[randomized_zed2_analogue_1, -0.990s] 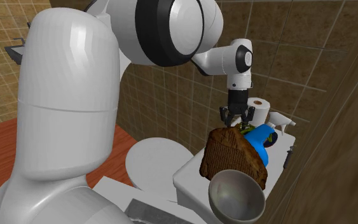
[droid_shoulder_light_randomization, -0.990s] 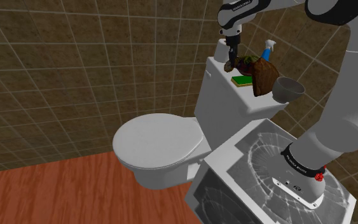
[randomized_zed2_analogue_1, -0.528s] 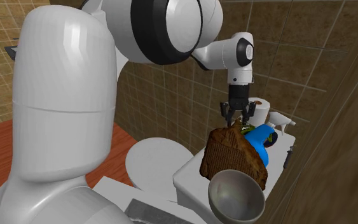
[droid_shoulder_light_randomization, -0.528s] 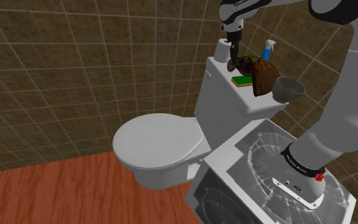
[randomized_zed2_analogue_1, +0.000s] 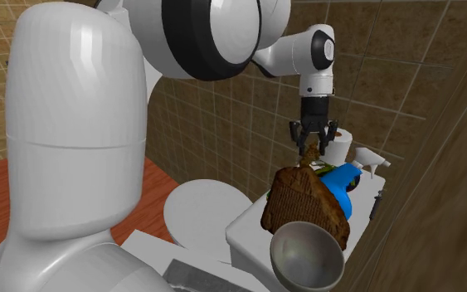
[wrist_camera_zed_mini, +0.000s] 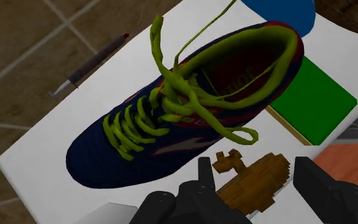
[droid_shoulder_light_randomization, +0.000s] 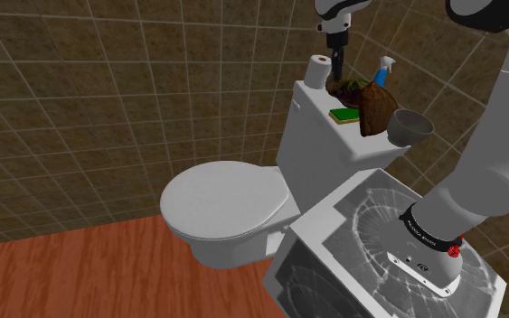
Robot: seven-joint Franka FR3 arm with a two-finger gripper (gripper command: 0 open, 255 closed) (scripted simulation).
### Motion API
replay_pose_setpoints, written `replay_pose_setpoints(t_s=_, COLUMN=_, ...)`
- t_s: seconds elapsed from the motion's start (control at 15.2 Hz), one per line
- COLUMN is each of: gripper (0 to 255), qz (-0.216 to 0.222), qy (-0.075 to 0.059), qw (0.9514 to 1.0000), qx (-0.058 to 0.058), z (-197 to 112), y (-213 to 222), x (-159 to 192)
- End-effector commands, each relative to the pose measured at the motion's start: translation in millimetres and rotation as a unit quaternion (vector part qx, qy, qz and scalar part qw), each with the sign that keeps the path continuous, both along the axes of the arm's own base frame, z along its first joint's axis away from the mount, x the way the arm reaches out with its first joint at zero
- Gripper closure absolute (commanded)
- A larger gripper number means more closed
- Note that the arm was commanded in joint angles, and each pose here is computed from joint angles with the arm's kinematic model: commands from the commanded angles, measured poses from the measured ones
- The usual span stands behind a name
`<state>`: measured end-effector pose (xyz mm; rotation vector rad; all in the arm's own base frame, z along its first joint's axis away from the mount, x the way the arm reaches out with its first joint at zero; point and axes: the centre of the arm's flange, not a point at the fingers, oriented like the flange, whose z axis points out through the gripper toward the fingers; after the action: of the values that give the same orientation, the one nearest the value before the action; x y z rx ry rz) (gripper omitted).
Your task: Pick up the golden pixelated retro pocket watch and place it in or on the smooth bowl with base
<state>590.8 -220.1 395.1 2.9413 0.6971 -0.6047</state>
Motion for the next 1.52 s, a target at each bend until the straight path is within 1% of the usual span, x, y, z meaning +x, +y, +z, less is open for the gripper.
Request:
replay_pose_setpoints(t_s=0.0, gripper=255, qz=0.000, qy=0.000, qw=1.0000, qx=0.000, z=11, y=0, x=0)
replay_pose_setpoints(t_s=1.32, gripper=255, qz=0.000, qy=0.000, qw=1.0000, qx=0.000, z=114, y=0, x=0)
replay_pose_setpoints(t_s=1.45, gripper=255, qz=0.000, qy=0.000, qw=1.0000, qx=0.000, z=115, y=-1, x=-26)
